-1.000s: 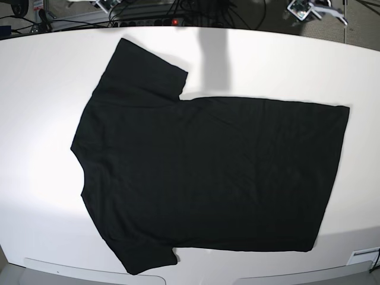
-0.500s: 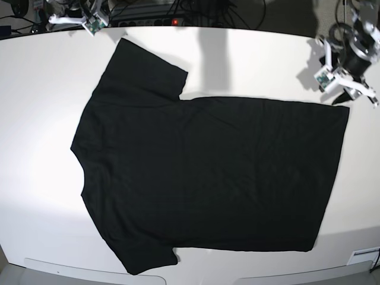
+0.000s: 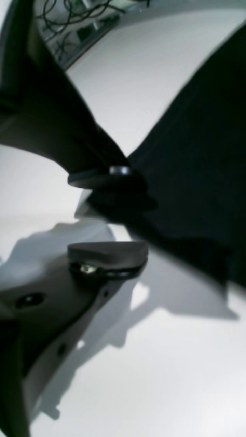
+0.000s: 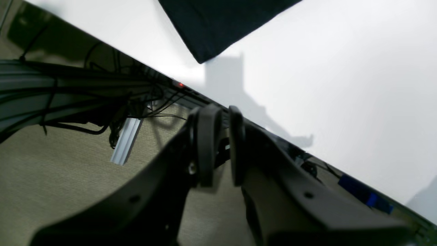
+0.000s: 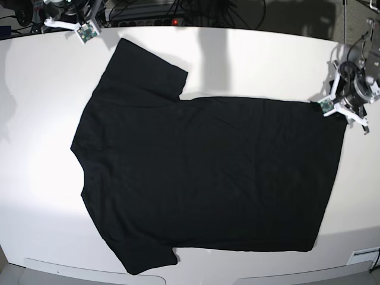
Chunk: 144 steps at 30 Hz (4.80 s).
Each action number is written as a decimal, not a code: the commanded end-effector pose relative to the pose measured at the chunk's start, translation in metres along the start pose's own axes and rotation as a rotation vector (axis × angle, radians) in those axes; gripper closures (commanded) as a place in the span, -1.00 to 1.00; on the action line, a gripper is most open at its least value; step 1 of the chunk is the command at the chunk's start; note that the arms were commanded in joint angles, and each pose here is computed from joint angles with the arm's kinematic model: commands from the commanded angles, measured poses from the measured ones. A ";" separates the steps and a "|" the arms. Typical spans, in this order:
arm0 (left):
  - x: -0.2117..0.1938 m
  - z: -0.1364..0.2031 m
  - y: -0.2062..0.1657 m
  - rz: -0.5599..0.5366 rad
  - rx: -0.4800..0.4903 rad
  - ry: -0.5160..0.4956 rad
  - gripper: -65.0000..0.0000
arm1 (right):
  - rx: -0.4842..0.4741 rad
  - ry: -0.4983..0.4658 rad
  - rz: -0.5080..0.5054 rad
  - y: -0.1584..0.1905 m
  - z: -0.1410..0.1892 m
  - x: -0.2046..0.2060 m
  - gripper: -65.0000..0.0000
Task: Fold the T-shirt properly
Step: 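Move both grippers down to the shirt's shoulder and hem corners, then grasp the shirt edges with both grippers and pull them taut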
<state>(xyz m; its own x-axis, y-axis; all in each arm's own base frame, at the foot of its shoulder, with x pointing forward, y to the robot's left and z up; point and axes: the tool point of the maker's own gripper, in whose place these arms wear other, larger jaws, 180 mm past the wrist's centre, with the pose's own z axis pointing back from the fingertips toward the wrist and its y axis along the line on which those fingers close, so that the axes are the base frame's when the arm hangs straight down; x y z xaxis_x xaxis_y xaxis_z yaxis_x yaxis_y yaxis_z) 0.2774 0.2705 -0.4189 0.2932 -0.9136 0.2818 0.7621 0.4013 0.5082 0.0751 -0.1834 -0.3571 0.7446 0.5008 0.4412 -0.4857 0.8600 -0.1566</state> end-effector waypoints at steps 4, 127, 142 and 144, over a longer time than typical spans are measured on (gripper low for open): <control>-0.002 -0.002 0.023 0.013 0.037 -0.031 0.28 | -0.014 -0.028 0.003 -0.003 0.004 0.006 0.72; -0.027 0.101 -0.040 0.839 -0.041 -0.240 1.00 | -0.181 -0.054 0.437 -0.008 0.012 0.002 1.00; 0.004 0.096 0.016 0.828 0.140 -0.419 1.00 | -0.314 -0.297 0.351 -0.060 0.007 0.080 1.00; 0.013 0.094 0.026 0.845 0.164 -0.458 1.00 | -0.340 -0.324 0.353 -0.069 0.002 0.090 1.00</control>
<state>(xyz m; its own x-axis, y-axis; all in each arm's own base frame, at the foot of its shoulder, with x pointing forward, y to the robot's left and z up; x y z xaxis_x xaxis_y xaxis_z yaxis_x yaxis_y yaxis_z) 0.2409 0.2708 -0.3383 0.4645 -0.2139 0.8594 0.3053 0.9496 0.0713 0.1716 -0.1987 -0.3117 0.3814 0.7515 0.5383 -0.4756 0.6589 -0.5829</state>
